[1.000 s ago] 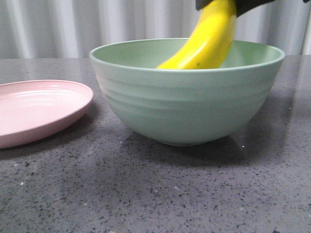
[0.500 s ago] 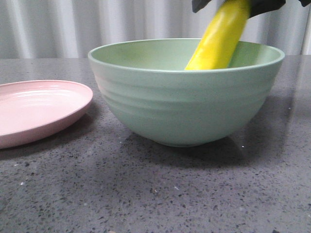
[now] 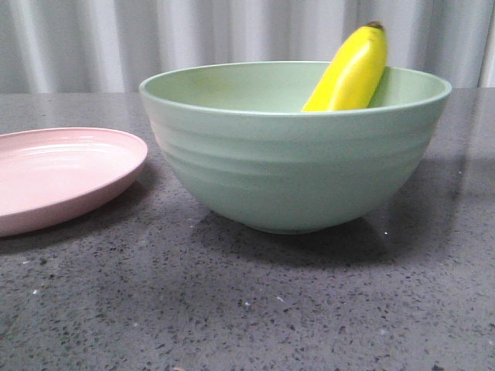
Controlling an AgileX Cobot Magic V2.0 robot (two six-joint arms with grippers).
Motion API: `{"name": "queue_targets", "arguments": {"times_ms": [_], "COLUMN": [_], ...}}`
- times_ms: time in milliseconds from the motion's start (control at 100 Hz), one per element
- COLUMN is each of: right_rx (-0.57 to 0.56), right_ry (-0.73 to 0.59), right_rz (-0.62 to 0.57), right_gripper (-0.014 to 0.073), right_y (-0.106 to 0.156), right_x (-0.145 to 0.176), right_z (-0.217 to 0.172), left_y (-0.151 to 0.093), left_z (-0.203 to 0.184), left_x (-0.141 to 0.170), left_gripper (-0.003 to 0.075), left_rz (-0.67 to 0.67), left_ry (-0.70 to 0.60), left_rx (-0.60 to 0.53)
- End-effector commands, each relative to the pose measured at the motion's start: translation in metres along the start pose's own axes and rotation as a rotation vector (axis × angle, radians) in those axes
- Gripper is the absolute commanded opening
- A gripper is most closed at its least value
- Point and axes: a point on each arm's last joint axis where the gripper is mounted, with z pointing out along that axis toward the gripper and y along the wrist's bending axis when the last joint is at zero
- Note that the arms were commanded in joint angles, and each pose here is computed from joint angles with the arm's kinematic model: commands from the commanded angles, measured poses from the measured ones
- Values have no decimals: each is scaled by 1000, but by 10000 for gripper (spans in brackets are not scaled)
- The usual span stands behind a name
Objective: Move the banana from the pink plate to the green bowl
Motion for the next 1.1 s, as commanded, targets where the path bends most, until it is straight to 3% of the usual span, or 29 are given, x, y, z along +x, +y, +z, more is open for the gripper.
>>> {"name": "queue_targets", "arguments": {"times_ms": [0, 270, 410, 550, 810, 1090], "right_rx": [11, 41, 69, 86, 90, 100], "right_ry": [-149, -319, -461, -518, -511, -438], "right_rz": [-51, -71, -65, -63, -63, -57], "right_gripper": [-69, -69, -70, -70, -70, -70], "right_y": [4, -1, -10, -19, -27, -33], "right_x": [-13, 32, 75, 121, 176, 197], "right_z": [-32, -71, -82, -85, -84, -72], "left_y": [-3, 1, 4, 7, 11, 13], "left_z": [-15, -47, -62, -73, -85, -80], "left_x": [-14, 18, 47, 75, 112, 131], "left_gripper": [-20, -20, -20, -20, -20, -20], "left_rz": [4, 47, 79, 78, 74, 73], "left_ry": [-110, -181, -211, -227, -231, -181], "left_rx": [8, -13, -27, -31, -32, -36]}}
